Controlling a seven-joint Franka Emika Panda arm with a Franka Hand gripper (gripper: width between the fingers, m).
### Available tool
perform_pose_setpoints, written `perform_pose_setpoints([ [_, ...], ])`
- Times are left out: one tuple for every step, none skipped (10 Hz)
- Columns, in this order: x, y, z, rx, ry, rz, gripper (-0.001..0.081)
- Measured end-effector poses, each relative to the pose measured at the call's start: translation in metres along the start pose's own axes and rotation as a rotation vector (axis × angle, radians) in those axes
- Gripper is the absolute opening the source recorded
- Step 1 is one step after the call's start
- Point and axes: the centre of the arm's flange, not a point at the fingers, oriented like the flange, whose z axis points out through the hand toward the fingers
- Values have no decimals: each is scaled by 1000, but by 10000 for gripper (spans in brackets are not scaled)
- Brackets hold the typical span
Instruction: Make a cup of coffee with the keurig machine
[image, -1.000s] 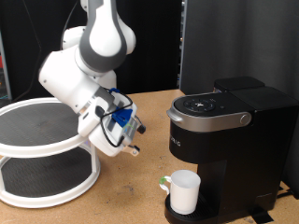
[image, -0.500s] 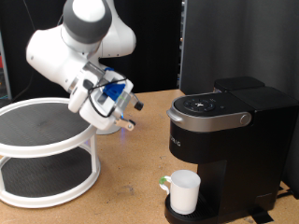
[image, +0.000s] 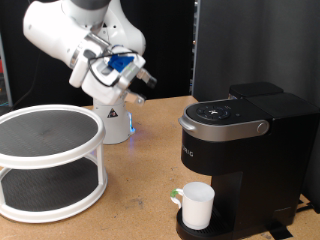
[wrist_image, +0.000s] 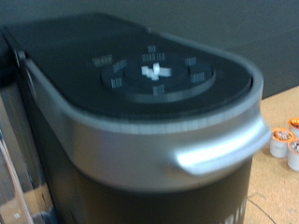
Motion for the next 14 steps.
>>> perform_pose_setpoints([
  [8, -9, -9, 4, 7, 4, 803],
  [14, -18, -17, 10, 2, 6, 803],
  [14, -24, -24, 13, -4, 11, 803],
  [14, -23, -23, 13, -5, 13, 803],
  [15, -24, -21, 6, -9, 6, 803],
  [19, -30, -15, -17, -58, -39, 803],
  [25, -39, -6, -58, -157, -117, 803],
  [33, -50, 3, -106, -254, -198, 803],
  [40, -60, 13, -153, -336, -289, 803],
  [48, -69, 22, -195, -408, -366, 803],
  [53, -69, 30, -224, -461, -405, 803],
  [52, -69, 29, -212, -440, -385, 803],
  [53, -70, 30, -202, -423, -368, 803],
  [57, -76, 35, -169, -348, -311, 803],
])
